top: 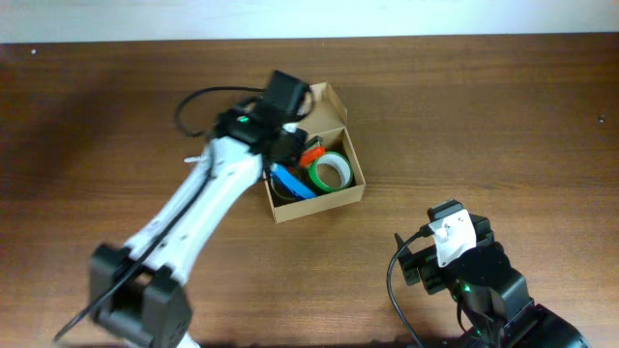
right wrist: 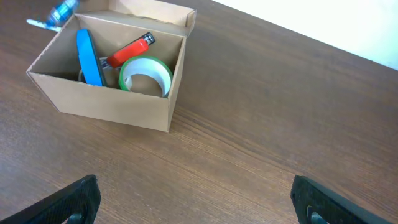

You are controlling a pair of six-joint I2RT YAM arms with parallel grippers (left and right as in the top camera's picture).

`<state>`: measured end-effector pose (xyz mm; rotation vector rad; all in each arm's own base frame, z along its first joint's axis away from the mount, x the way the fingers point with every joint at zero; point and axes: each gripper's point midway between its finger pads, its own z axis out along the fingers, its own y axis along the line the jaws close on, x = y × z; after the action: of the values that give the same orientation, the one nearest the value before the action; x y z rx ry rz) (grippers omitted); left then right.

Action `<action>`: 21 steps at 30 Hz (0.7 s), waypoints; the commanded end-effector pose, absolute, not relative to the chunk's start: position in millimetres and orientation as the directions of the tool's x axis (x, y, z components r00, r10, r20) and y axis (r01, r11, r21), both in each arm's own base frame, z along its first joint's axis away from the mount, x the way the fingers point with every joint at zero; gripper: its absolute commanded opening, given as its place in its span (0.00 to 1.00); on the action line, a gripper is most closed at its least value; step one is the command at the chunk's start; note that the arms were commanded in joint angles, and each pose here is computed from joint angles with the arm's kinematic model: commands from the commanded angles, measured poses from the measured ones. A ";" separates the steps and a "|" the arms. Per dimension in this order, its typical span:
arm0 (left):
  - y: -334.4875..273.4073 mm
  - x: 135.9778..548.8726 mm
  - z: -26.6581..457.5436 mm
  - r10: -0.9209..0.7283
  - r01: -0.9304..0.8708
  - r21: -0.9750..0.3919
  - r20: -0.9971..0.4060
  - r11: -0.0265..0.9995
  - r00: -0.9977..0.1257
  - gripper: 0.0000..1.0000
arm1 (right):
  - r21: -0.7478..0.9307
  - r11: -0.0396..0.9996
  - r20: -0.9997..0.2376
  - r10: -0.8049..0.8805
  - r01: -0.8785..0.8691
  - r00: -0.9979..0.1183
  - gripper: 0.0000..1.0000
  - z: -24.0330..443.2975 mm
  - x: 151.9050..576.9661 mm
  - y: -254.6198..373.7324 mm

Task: Pack container
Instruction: 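Carry the blue pen into the box and release it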

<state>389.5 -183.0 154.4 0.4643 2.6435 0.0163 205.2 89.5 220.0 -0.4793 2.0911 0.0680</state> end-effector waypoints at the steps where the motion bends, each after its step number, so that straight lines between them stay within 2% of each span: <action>1: -206.9 387.5 132.8 0.484 0.465 0.143 -0.361 0.873 -0.797 0.07 | -0.127 0.926 -0.833 -0.294 -0.355 -0.469 0.99 220.4 205.2 89.1; 8: -222.8 367.0 100.1 0.595 0.572 0.164 -0.242 0.804 -0.767 0.07 | -0.127 0.926 -0.833 -0.294 -0.355 -0.469 0.99 220.4 205.1 89.1; 21: -215.8 352.2 84.8 0.610 0.590 0.162 -0.148 0.791 -0.778 0.07 | -0.127 0.926 -0.833 -0.294 -0.355 -0.469 0.99 220.4 205.2 89.1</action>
<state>350.6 -213.3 90.8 0.9063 2.7843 0.1430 205.2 89.4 220.0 -0.4783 2.0912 0.0681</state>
